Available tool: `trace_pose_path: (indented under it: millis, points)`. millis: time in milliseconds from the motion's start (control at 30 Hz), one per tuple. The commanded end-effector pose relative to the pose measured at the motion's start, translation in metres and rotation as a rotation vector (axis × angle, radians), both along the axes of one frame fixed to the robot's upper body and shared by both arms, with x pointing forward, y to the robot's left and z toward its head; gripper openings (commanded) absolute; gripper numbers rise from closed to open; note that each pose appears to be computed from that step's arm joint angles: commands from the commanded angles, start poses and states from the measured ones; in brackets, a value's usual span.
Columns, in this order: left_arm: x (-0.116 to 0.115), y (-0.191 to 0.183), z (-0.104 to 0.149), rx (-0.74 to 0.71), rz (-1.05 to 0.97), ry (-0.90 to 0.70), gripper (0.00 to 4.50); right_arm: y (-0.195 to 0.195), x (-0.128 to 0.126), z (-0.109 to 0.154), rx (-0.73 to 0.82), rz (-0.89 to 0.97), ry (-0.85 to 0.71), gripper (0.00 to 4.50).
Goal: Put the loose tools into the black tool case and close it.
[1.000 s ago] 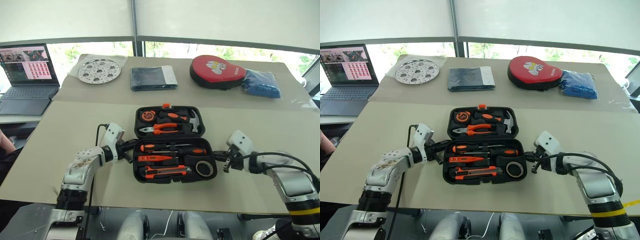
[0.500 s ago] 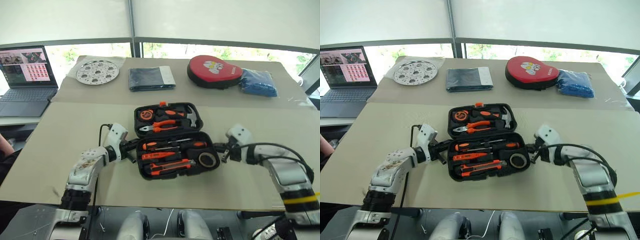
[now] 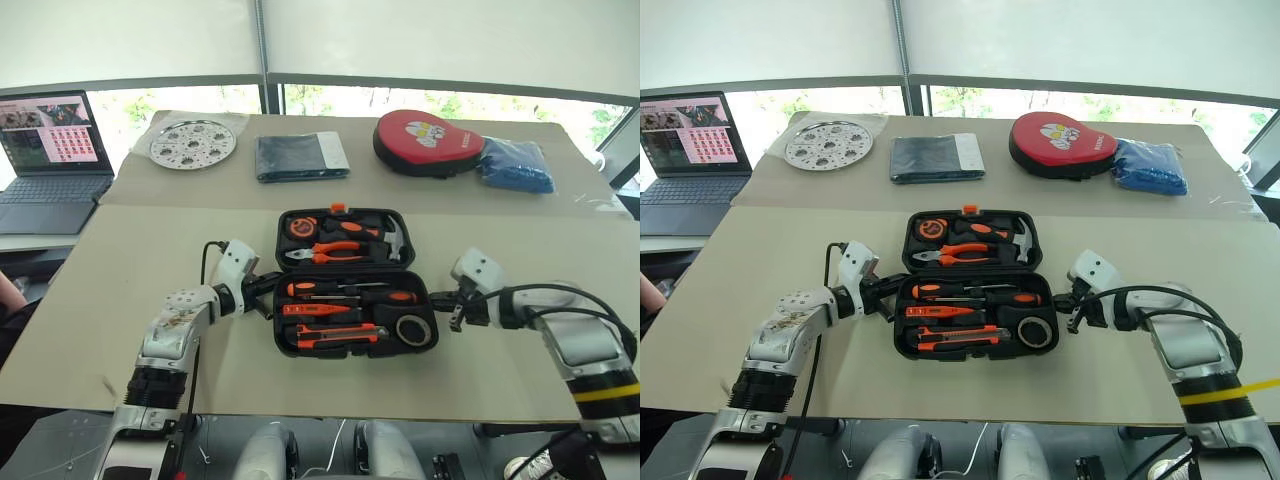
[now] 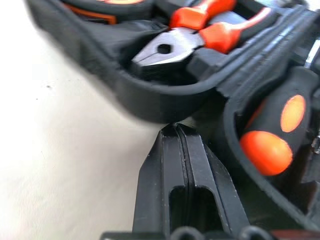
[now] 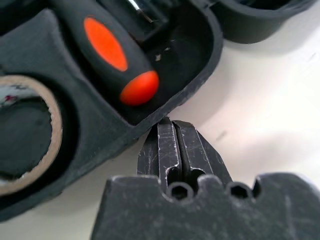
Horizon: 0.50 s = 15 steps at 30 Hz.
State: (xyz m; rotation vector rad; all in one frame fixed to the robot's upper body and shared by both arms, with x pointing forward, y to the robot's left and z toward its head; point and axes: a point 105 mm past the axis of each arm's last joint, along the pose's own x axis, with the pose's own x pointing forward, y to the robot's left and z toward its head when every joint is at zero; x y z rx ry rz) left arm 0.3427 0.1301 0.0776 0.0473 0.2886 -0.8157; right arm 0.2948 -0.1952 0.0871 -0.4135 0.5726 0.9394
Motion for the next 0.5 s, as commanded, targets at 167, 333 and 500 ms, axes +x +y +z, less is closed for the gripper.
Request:
trace_pose_path:
  millis: [167, 333, 500]
  points:
    - [-0.019, -0.025, -0.001, -0.014, -0.119, 0.02, 0.04, 0.04, -0.031, 0.006, 0.081, 0.178, 0.031, 0.0]
    - [-0.026, -0.023, -0.001, -0.023, -0.128, 0.039, 0.04, 0.021, -0.022, 0.002, 0.028, 0.116, 0.006, 0.0]
    - [-0.019, -0.01, 0.007, -0.037, -0.049, 0.024, 0.04, 0.0, -0.018, 0.009, 0.023, 0.07, 0.021, 0.0]
